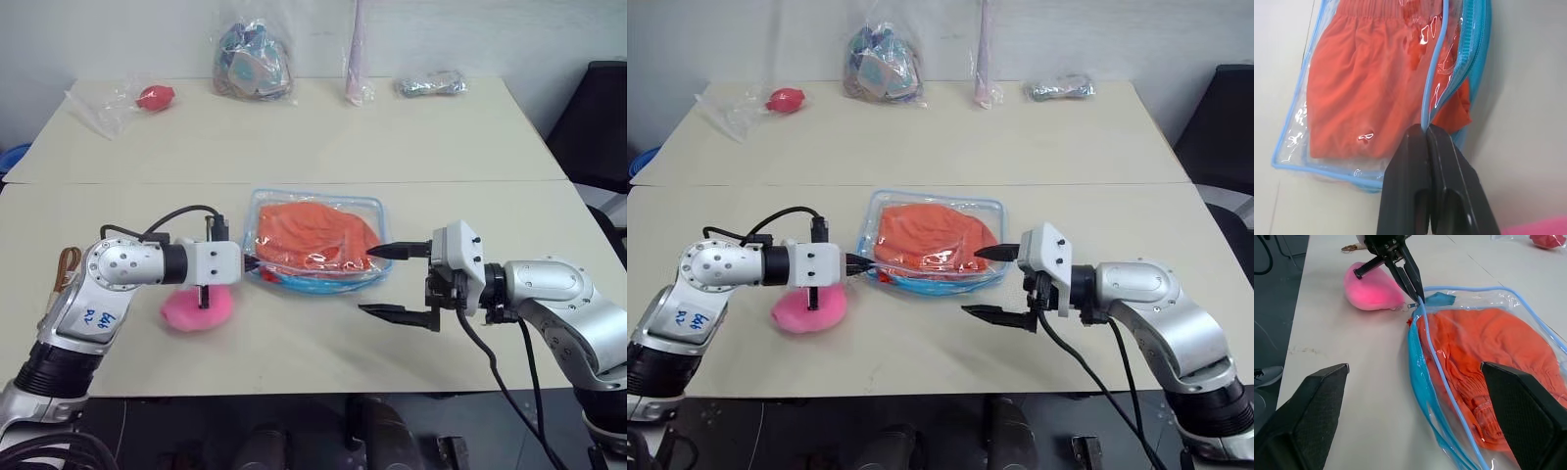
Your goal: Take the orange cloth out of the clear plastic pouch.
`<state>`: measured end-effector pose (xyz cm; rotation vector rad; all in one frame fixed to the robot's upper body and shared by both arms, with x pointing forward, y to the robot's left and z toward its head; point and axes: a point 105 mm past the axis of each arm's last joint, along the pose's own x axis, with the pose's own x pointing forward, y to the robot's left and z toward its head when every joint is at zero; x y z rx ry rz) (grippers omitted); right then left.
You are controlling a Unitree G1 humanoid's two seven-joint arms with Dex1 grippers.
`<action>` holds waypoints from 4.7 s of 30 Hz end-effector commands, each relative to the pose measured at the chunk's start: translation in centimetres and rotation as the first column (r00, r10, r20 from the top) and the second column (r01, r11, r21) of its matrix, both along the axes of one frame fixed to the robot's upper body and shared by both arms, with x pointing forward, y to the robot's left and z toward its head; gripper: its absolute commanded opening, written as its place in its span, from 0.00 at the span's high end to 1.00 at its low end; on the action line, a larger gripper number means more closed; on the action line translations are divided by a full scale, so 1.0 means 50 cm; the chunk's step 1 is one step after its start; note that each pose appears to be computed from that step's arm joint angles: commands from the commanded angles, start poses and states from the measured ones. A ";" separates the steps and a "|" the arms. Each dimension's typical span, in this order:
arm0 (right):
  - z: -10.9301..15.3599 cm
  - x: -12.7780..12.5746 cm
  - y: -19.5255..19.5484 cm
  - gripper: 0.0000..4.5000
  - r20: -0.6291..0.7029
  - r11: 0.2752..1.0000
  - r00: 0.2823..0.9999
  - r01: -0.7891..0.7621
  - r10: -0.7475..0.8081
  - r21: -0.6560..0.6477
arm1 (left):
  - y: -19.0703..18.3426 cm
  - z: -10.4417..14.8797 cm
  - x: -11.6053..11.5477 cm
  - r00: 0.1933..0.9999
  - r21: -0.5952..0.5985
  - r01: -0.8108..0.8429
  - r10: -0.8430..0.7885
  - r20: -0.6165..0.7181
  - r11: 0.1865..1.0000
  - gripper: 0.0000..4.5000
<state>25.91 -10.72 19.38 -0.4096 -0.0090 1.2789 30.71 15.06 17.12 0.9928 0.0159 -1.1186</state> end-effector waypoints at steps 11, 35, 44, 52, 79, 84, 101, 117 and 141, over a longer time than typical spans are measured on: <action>-0.023 0.010 0.029 0.44 0.172 0.998 0.985 0.029 -0.018 -0.059 | -0.051 0.107 0.003 0.996 -0.318 -0.071 0.048 -0.080 0.945 1.00; -0.090 0.119 0.039 0.24 0.549 0.920 0.830 0.285 -0.097 -0.268 | -0.084 0.090 -0.015 0.993 -0.331 -0.051 0.014 -0.114 0.942 1.00; -0.107 0.122 0.053 0.01 0.636 0.898 0.771 0.299 -0.027 -0.324 | -0.098 0.090 -0.022 0.993 -0.339 -0.032 -0.010 -0.121 0.940 1.00; -0.106 0.154 0.068 0.01 0.685 0.873 0.728 0.350 -0.026 -0.339 | -0.113 0.086 -0.032 0.991 -0.351 -0.016 -0.033 -0.133 0.936 1.00; -0.083 0.172 0.047 0.01 0.701 0.858 0.714 0.357 0.005 -0.370 | -0.084 0.058 -0.015 0.990 -0.328 -0.068 0.022 -0.139 0.942 1.00; -0.088 0.186 0.063 0.01 0.713 0.858 0.701 0.364 0.003 -0.361 | -0.089 0.062 -0.015 0.990 -0.333 -0.062 0.017 -0.137 0.941 1.00; -0.166 0.233 0.109 0.01 0.722 0.799 0.684 0.378 0.100 -0.468 | -0.093 0.067 -0.015 0.990 -0.349 -0.065 0.017 -0.138 0.935 1.00; -0.197 0.226 0.103 0.99 0.671 0.792 0.731 0.335 0.124 -0.511 | -0.094 0.070 -0.009 0.988 -0.373 -0.082 0.025 -0.153 0.924 1.00; -0.041 0.063 0.073 0.99 0.617 0.894 0.749 0.075 0.242 -0.442 | -0.124 0.049 0.065 0.988 -0.352 -0.153 0.130 -0.088 0.924 1.00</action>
